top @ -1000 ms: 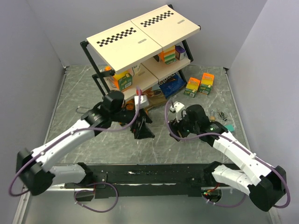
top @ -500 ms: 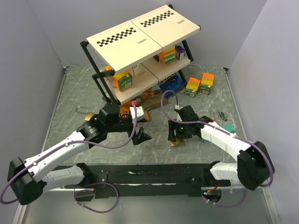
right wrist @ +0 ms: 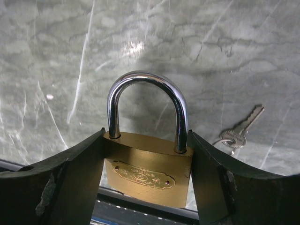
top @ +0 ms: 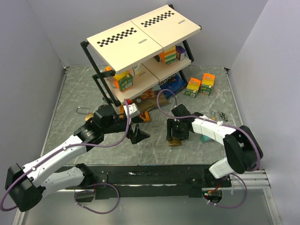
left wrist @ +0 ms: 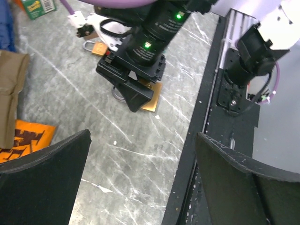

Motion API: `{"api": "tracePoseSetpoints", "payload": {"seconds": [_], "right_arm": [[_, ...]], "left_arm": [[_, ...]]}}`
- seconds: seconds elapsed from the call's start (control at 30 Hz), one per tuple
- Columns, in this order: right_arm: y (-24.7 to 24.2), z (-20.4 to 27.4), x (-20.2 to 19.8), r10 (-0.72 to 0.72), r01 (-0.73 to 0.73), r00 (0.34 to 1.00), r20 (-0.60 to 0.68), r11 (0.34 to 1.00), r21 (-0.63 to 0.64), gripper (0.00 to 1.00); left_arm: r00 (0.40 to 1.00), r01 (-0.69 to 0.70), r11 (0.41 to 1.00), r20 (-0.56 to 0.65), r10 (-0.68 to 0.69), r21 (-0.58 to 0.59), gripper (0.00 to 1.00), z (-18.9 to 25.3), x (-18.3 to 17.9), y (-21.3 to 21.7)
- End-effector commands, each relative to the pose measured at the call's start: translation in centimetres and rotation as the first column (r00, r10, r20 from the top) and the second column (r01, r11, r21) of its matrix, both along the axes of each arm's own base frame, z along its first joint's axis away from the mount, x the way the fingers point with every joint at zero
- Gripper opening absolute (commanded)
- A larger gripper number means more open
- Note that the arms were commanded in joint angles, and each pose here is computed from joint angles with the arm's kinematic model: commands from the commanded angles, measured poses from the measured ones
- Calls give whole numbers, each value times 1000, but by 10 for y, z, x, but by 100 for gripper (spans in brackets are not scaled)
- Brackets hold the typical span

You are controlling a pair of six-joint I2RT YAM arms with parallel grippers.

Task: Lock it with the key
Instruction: Place the lock at the center of the board.

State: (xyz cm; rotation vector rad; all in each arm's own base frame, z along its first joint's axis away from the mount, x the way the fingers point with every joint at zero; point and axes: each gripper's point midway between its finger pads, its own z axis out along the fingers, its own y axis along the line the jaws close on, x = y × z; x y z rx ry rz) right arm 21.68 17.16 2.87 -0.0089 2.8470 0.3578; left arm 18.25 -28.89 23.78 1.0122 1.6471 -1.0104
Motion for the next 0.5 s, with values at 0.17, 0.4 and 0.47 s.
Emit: {"api": "tracePoseSetpoints", "payload": {"seconds": [0.17,0.4,0.47], "right_arm": [[15,9,28,-46,46,998,47,999,6,19],[14,-4,28,-51,51,999,19,998,-21,41],[13,-5,27,-59,59,998,6,998,-25,48]], "left_arm": [[1000,-16,997,-4,15,-80,96,18,12,1],[997,68,997,-30,-69,-40,96,8,-3,2],[994,102,994,-32,-103,-45,96,5,-11,3]]}}
